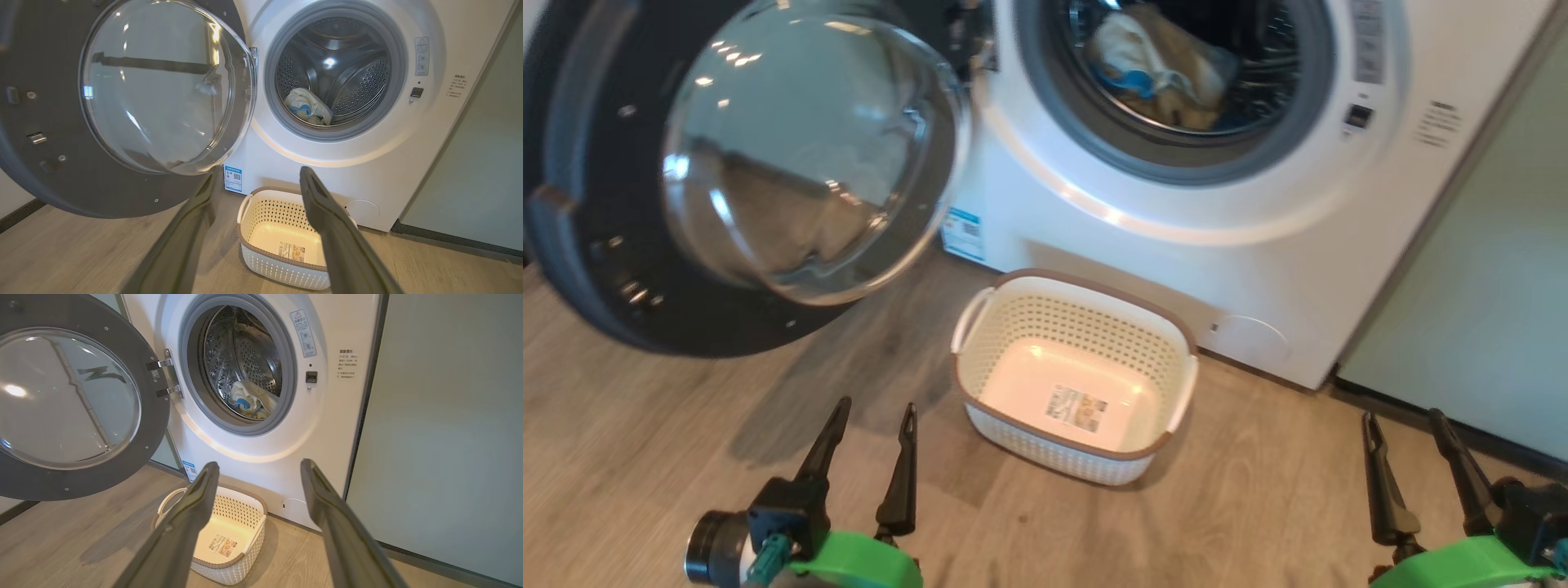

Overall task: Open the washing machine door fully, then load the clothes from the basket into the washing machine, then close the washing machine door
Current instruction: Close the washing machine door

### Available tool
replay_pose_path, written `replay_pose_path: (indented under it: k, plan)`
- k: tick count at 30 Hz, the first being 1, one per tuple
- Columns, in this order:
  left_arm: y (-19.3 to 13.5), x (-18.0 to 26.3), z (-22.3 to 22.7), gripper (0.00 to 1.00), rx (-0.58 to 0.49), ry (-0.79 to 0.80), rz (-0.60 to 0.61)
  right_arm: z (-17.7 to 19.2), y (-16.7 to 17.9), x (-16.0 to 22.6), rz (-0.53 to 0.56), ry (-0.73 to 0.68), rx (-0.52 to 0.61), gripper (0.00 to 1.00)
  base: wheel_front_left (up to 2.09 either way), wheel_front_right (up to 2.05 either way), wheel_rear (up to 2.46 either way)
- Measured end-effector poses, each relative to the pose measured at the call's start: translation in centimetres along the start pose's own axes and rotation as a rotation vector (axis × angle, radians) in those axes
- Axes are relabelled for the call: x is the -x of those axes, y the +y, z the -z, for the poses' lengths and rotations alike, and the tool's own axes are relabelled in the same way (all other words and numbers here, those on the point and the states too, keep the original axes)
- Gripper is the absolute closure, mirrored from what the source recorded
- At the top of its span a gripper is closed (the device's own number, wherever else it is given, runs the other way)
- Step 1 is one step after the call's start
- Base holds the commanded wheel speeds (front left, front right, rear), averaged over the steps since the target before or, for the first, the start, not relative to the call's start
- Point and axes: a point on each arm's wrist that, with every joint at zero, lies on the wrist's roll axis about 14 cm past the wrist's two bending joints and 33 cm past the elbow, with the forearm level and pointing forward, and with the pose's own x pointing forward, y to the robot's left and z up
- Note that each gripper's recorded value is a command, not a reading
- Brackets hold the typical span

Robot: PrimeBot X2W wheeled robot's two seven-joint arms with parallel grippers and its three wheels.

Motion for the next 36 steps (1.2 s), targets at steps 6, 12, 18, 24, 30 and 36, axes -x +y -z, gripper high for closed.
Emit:
replay_pose_path:
  k: [6,12,18,24,30,36]
  plan:
    - [1.9,1.7,-0.2,0.00,0.004,-0.005,-0.075,0.1,2.4,-1.2,-0.079,0.006,-0.001,0.00,0.00,0.00,0.00]
    - [3.4,3.3,-0.4,0.00,0.009,-0.010,-0.132,0.1,4.5,-2.0,-0.145,0.005,0.002,0.00,0.00,0.00,0.00]
    - [3.9,3.9,-0.7,0.00,0.012,-0.025,-0.154,-0.2,5.4,-2.2,-0.173,-0.002,0.005,0.00,0.00,0.00,0.00]
    - [4.0,4.0,-1.0,0.86,0.032,-0.036,-0.159,-0.3,5.6,-2.1,-0.177,-0.004,0.008,0.00,0.00,0.00,0.00]
    - [4.0,3.8,-1.5,1.00,0.062,-0.053,-0.161,-0.5,5.4,-1.9,-0.170,-0.010,0.009,0.00,0.00,0.00,0.00]
    - [4.3,3.1,-2.3,1.00,0.194,-0.084,-0.194,-0.5,5.0,-1.7,-0.157,-0.004,0.006,0.00,0.00,0.00,0.00]
